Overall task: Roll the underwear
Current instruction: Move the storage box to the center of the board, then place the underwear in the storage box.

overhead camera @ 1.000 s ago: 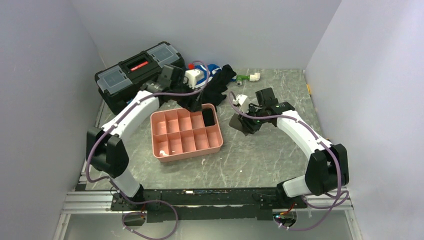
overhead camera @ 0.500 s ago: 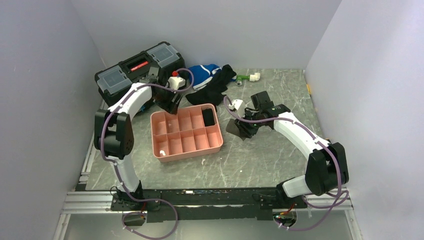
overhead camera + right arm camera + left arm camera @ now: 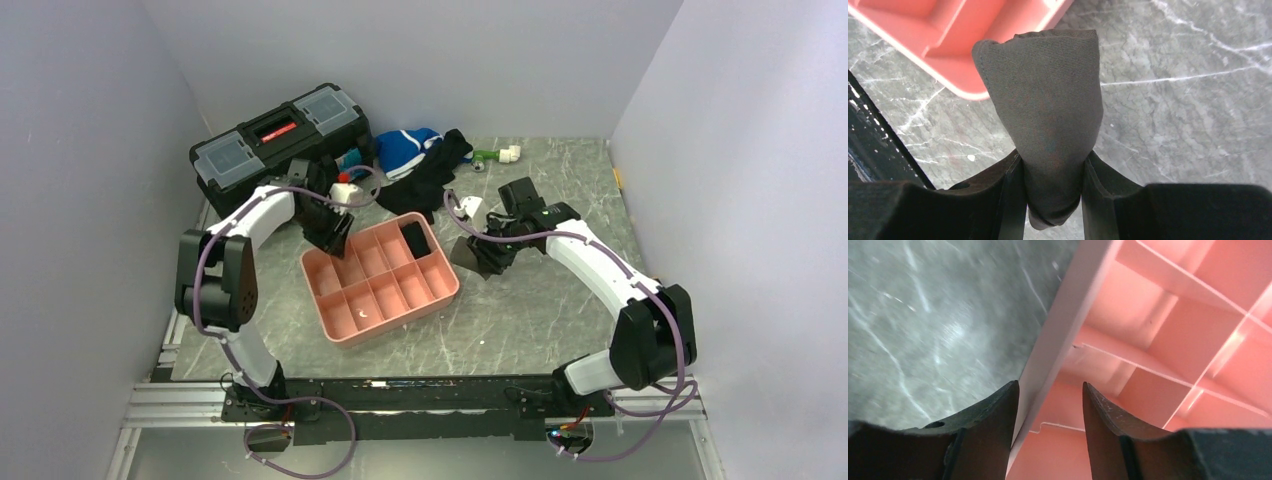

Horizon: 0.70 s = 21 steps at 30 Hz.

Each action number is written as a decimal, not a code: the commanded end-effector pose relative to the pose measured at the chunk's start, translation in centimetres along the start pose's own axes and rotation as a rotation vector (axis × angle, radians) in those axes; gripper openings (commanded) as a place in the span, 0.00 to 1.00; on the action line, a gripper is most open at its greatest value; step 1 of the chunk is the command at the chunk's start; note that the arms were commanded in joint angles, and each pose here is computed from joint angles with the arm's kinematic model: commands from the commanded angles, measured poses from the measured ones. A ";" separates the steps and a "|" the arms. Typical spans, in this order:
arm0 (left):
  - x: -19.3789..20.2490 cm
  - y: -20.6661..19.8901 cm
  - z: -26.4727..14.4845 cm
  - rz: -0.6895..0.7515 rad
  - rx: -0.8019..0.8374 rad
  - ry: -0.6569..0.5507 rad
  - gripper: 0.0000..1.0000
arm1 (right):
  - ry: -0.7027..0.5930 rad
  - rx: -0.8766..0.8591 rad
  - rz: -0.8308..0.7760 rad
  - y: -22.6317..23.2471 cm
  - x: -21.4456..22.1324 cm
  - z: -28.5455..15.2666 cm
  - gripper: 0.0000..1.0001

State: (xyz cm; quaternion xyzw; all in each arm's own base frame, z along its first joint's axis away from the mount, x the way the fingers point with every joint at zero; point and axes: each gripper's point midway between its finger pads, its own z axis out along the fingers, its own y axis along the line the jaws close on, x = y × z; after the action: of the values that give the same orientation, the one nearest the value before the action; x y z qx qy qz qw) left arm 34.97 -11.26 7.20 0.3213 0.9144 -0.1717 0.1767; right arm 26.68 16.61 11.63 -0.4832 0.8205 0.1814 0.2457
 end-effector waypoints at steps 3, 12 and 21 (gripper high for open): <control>2.6 -5.3 -3.0 0.047 0.139 -0.036 0.52 | -0.012 0.039 -0.053 -0.8 -3.1 -0.7 0.00; 4.7 -11.3 -4.7 0.168 0.330 -0.080 0.48 | 0.032 -0.019 -0.112 1.9 -4.9 1.0 0.00; 2.8 -8.6 -4.0 0.118 0.155 -0.134 0.55 | 0.093 -0.063 -0.114 4.1 -4.8 2.0 0.00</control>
State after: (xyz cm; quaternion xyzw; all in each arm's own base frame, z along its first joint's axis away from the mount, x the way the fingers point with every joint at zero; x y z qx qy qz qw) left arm 24.14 -14.24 9.93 0.3880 0.8638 -0.2754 0.1656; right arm 25.44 22.90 12.59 -0.5596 0.7828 0.1770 0.2068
